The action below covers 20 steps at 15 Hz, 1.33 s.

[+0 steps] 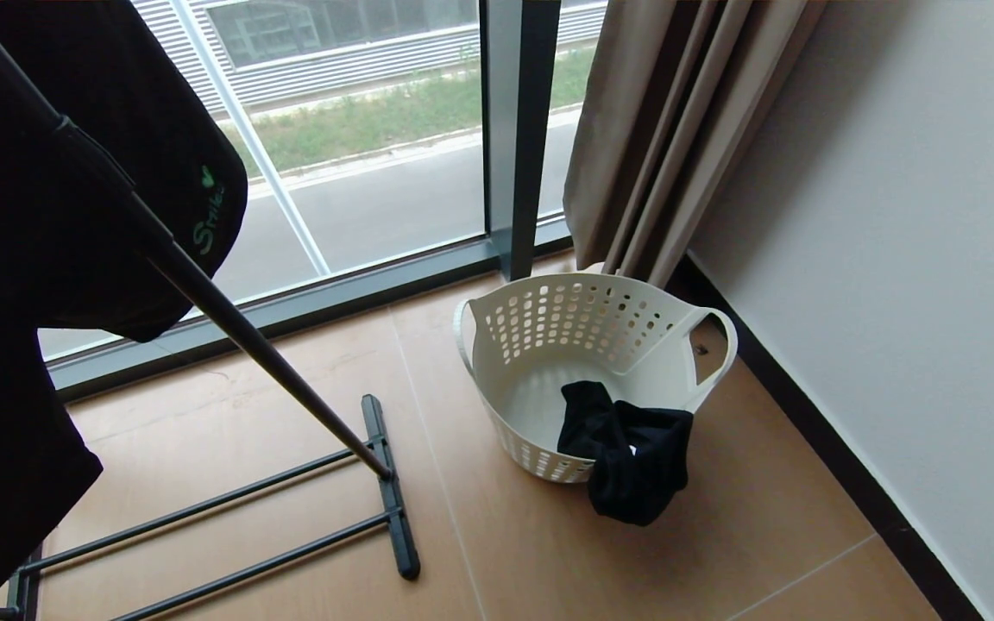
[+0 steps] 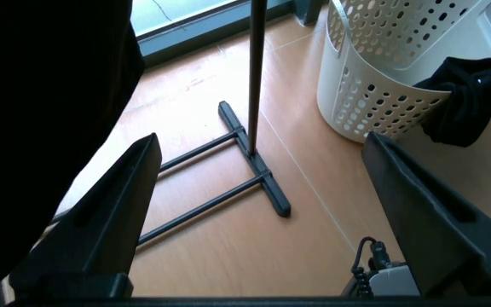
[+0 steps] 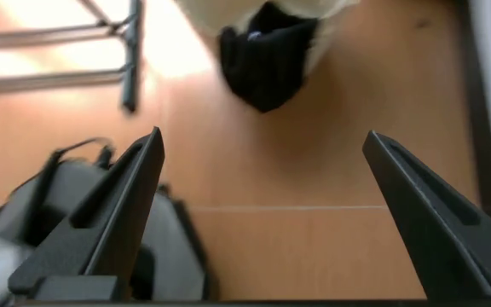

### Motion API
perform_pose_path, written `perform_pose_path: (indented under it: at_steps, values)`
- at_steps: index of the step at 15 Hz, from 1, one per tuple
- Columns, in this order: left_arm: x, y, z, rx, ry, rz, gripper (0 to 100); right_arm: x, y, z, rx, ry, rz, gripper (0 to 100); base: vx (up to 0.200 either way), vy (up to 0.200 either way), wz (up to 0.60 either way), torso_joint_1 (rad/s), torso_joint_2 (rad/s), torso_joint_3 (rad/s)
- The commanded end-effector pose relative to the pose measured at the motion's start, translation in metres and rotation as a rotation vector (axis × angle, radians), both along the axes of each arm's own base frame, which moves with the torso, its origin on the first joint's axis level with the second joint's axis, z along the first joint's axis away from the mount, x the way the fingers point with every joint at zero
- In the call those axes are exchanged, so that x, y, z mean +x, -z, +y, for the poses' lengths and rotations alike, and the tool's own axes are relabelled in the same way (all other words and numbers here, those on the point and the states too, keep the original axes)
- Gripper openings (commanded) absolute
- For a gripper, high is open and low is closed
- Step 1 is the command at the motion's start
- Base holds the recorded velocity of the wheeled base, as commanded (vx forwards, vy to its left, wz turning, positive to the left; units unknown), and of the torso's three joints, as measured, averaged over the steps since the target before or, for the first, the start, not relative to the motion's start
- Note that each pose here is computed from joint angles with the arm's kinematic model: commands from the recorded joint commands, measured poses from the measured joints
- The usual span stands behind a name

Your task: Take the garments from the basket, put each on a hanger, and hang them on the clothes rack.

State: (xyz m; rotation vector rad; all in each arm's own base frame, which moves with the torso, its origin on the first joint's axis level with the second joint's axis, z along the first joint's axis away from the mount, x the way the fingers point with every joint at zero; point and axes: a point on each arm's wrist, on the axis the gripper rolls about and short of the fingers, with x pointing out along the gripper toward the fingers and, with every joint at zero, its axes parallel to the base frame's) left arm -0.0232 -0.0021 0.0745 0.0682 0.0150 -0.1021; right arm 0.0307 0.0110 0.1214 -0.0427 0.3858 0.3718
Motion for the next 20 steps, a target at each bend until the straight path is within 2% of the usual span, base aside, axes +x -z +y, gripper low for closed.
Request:
perform_pose_path:
  at_steps: [1, 3, 7, 8, 9, 10, 11, 12, 13, 15, 20]
  values:
    - [0.0, 0.0, 0.0, -0.005, -0.002, -0.001, 100, 0.07, -0.027, 0.024, -0.05, -0.083, 0.154, 100, 0.0, 0.0, 0.0, 0.0, 0.0, 0.0]
    - [0.0, 0.0, 0.0, -0.026, -0.002, -0.001, 100, 0.111, -0.028, 0.037, -0.16, -0.183, 0.155, 100, 0.0, 0.0, 0.0, 0.0, 0.0, 0.0]
    - [0.0, 0.0, 0.0, -0.025, -0.002, -0.001, 100, 0.185, -0.038, 0.059, -0.352, -0.342, 0.071, 100, 0.0, 0.0, 0.0, 0.0, 0.0, 0.0]
    - [0.0, 0.0, 0.0, -0.026, -0.002, -0.001, 100, 0.216, -0.037, 0.062, -0.424, -0.385, 0.042, 100, 0.0, 0.0, 0.0, 0.0, 0.0, 0.0]
    - [0.0, 0.0, 0.0, -0.026, -0.002, -0.001, 100, 0.224, -0.036, 0.063, -0.435, -0.401, 0.035, 100, 0.0, 0.0, 0.0, 0.0, 0.0, 0.0]
    - [0.0, 0.0, 0.0, -0.026, -0.002, -0.001, 100, 0.251, -0.031, 0.061, -0.5, -0.452, 0.003, 100, 0.0, 0.0, 0.0, 0.0, 0.0, 0.0]
    - [0.0, 0.0, 0.0, -0.025, -0.002, -0.001, 100, 0.263, -0.028, 0.059, -0.535, -0.466, -0.008, 100, 0.0, 0.0, 0.0, 0.0, 0.0, 0.0]
    - [0.0, 0.0, 0.0, -0.026, -0.002, -0.001, 100, 0.287, -0.02, 0.055, -0.621, -0.518, -0.045, 100, 0.0, 0.0, 0.0, 0.0, 0.0, 0.0]
    - [0.0, 0.0, 0.0, -0.026, -0.002, -0.001, 100, 0.296, -0.016, 0.054, -0.667, -0.548, -0.049, 100, 0.0, 0.0, 0.0, 0.0, 0.0, 0.0]
    - [0.0, 0.0, 0.0, -0.026, -0.002, -0.001, 100, 0.306, -0.011, 0.056, -0.71, -0.596, -0.026, 100, 0.0, 0.0, 0.0, 0.0, 0.0, 0.0]
    - [0.0, 0.0, 0.0, -0.026, -0.002, -0.001, 100, 0.304, -0.02, 0.047, -0.722, -0.572, -0.025, 100, 0.0, 0.0, 0.0, 0.0, 0.0, 0.0]
